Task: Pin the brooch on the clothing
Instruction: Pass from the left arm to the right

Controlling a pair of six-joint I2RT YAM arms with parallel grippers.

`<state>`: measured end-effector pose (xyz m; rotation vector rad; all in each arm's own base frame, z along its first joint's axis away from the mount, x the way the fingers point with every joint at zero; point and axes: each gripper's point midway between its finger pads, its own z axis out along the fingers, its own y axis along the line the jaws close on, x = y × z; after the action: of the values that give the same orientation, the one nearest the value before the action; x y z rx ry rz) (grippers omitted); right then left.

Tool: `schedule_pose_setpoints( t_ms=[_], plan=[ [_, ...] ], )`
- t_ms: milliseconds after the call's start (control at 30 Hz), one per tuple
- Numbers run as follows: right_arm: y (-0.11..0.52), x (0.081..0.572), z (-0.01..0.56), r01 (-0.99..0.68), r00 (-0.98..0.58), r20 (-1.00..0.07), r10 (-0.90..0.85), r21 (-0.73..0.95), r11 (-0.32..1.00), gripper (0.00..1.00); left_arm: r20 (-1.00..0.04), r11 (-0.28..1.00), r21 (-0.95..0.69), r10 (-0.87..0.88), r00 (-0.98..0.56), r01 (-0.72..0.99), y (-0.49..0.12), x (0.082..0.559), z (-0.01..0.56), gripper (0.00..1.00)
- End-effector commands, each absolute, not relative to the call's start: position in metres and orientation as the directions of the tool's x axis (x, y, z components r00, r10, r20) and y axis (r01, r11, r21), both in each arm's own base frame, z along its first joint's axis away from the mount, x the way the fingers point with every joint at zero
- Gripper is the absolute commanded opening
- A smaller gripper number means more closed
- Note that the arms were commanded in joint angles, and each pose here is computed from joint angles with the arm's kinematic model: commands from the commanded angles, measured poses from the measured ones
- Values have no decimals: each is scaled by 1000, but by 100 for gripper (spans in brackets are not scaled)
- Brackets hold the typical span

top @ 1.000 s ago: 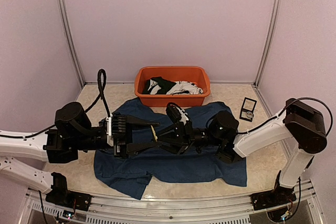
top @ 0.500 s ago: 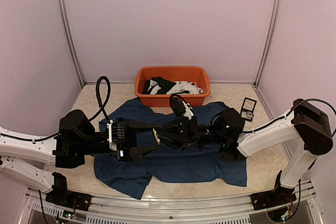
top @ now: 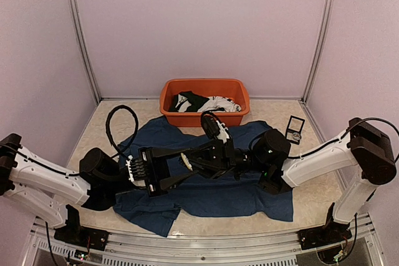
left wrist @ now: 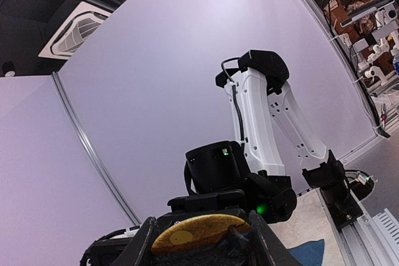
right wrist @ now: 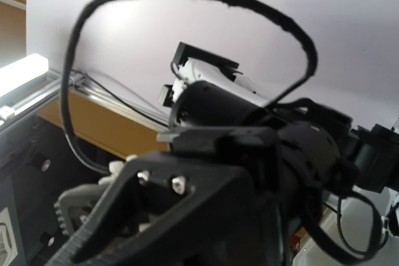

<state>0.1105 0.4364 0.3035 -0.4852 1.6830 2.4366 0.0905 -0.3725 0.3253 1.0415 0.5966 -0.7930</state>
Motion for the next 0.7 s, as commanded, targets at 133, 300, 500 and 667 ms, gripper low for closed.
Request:
schedule_pose_setpoints(
  t_ms=[133, 300, 500, 667],
  plan=[
    [365, 75, 393, -487, -823, -546, 158, 534, -691, 37, -714, 356, 521, -317, 624, 776, -371, 96, 332, 35],
    [352, 80, 392, -510, -819, -542, 188, 536, -673, 38, -702, 361, 523, -331, 630, 772, -367, 94, 338, 35],
    [343, 71, 406, -520, -798, -570, 193, 492, -698, 37, -699, 376, 526, -320, 639, 763, -366, 96, 338, 38],
    [354, 67, 399, -493, -804, -576, 145, 511, -704, 37, -694, 372, 531, -325, 642, 762, -369, 96, 340, 38]
  ],
)
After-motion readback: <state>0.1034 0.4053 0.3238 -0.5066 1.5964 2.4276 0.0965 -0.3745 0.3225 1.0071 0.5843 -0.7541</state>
